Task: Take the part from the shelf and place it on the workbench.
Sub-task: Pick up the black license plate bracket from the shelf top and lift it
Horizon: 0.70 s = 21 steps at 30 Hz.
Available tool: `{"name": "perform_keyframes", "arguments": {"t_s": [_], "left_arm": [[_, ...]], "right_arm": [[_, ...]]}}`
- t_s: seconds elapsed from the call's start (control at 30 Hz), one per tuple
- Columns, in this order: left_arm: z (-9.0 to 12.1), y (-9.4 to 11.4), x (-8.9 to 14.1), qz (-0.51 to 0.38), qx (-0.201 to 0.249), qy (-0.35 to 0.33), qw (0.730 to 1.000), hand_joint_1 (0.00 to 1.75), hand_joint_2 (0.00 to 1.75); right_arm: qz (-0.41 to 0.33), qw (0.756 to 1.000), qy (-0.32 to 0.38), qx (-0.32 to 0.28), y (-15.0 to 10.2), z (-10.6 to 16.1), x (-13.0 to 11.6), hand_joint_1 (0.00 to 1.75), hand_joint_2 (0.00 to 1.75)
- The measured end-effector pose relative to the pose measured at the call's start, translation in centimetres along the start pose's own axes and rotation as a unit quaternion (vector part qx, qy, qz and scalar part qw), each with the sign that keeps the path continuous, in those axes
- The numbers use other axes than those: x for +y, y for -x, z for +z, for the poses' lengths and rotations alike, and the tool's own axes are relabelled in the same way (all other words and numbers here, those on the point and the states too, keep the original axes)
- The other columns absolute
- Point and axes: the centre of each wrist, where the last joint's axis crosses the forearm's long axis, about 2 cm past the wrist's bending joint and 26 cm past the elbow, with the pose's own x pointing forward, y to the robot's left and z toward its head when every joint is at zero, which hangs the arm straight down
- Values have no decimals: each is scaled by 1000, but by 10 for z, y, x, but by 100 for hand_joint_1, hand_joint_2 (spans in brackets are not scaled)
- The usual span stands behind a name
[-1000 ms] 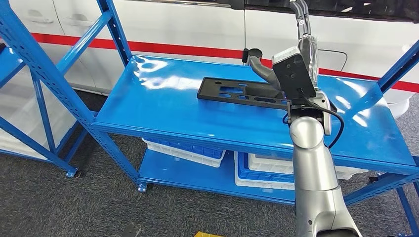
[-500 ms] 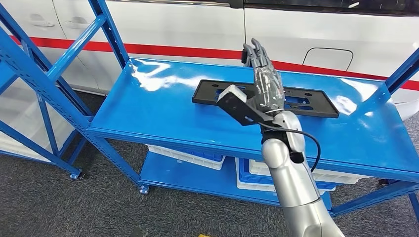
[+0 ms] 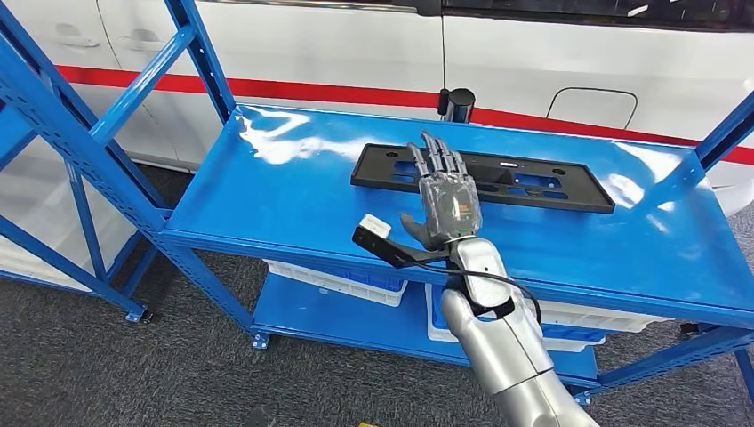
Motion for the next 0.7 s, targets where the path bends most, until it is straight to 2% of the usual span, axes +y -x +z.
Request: {"name": "perform_keyframes", "arguments": {"t_s": [0.1,0.27,0.7], "left_arm": [[0,-10,-9,2,-3,5,1000,0,0],[1,-15,-18,0,-8,13,1000,0,0],[2,-17,-23,36,-10,29,999,0,0]], "right_arm": [[54,998,16,18,6,0,14,0,175],[79,995,-8,53,25,-1,30,0,175],[127,976,-77,161,73,-4,41,0,175]]}}
